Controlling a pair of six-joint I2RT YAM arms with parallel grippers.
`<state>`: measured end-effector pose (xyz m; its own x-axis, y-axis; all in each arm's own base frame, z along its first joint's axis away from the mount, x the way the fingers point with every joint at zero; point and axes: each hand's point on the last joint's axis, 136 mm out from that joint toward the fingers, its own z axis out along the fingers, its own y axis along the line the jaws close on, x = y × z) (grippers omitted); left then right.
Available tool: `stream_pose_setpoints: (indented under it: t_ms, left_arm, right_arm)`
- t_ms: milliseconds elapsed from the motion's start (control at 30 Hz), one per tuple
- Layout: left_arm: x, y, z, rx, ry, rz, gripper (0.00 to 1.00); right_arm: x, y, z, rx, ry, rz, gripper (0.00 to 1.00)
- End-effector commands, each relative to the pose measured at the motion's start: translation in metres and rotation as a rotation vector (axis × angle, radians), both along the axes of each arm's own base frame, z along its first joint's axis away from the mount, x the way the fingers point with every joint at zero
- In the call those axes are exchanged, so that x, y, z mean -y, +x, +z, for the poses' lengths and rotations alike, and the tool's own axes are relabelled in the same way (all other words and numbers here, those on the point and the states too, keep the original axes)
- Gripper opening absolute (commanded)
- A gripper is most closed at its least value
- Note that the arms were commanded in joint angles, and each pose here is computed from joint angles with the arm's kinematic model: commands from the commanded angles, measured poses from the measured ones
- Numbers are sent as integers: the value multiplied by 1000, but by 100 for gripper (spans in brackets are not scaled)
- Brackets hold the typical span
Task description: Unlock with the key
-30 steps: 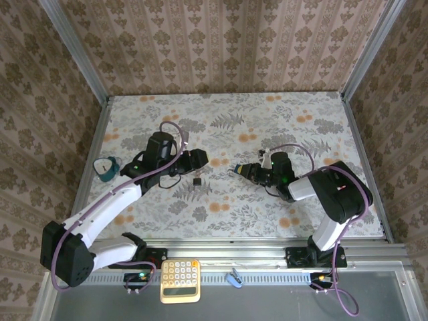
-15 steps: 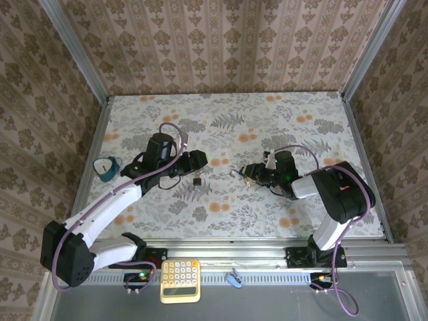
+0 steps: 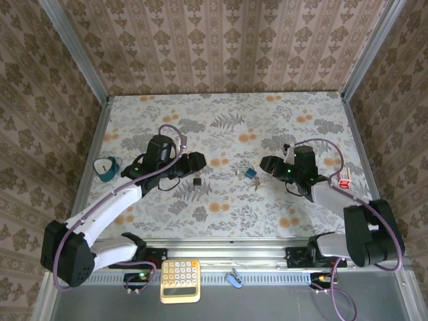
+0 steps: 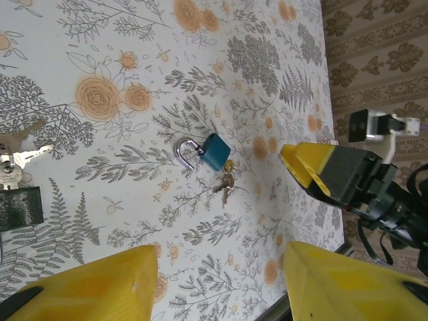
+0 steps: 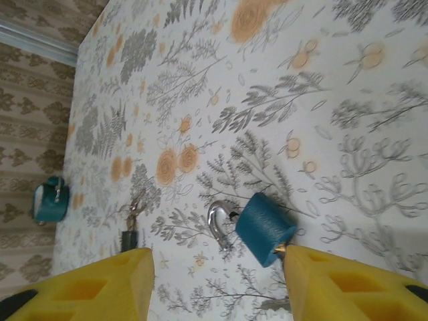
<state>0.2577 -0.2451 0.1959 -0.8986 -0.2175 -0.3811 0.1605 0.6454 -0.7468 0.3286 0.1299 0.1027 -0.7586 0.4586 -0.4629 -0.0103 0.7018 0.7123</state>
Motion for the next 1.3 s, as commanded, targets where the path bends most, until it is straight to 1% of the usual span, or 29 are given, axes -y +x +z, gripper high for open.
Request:
stream_pose_setpoints:
  t_ms: [0,33,67,100,133,167,200,233,267,300,400,433,567,667,733,800,900,933,1000,1067,1100,1200,1267]
  left_arm:
    - [-8,5,6,36,-5,38,55]
    - [-11,7,5,37,8,47,56]
    - [-15,8,3,37,22,57,59]
    - [-19,10,2,42,41,71,61]
    - [-24,13,-1,42,62,87,63]
    - [-29,15,-2,40,79,100,74]
    - [-34,17,-5,39,98,113,81]
    - [-41,19,-6,38,121,129,85]
    - [-47,22,-8,39,149,144,95]
    - [-55,24,-13,36,189,162,100]
    - [-86,29,-26,21,384,231,100]
    - [-104,36,-28,17,447,275,100]
    - [-142,53,-29,47,622,363,100]
    - [-180,67,-26,95,735,474,100]
    - [-202,76,-23,163,790,529,100]
    - [-226,81,-23,204,842,586,100]
    - [-266,79,-27,235,1003,678,100]
    - [-273,80,-28,265,1054,682,100]
    - [-277,82,-31,327,1085,682,100]
    - [-281,88,-32,394,1080,702,100]
    - [-285,91,-33,422,1066,722,100]
    - [-291,102,-45,479,1005,770,100]
    - [-292,108,-55,505,1001,774,100]
  right_arm:
    - [19,-6,-5,-34,-136,-32,59]
    - [23,-5,-1,-29,-161,-42,66]
    - [25,-4,2,-23,-178,-51,97]
    - [29,-2,6,-11,-198,-61,100]
    - [31,1,11,5,-212,-67,100]
    - [33,3,14,17,-222,-75,100]
    - [35,6,17,28,-231,-89,100]
    - [37,8,19,32,-243,-101,100]
    - [40,11,21,37,-253,-112,100]
    - [43,14,23,40,-269,-130,100]
    - [59,23,25,19,-344,-200,100]
    - [65,25,27,12,-380,-221,100]
    - [98,34,35,-4,-540,-341,100]
    - [129,38,44,14,-683,-467,100]
    - [144,43,52,75,-765,-524,100]
    - [154,45,57,126,-831,-563,100]
    - [172,42,65,205,-923,-648,100]
    - [176,41,66,229,-944,-672,100]
    - [180,39,62,244,-986,-676,100]
    - [186,39,55,235,-996,-689,100]
    - [189,39,50,238,-995,-703,100]
    - [188,43,44,314,-992,-721,100]
    - [184,45,38,348,-979,-695,100]
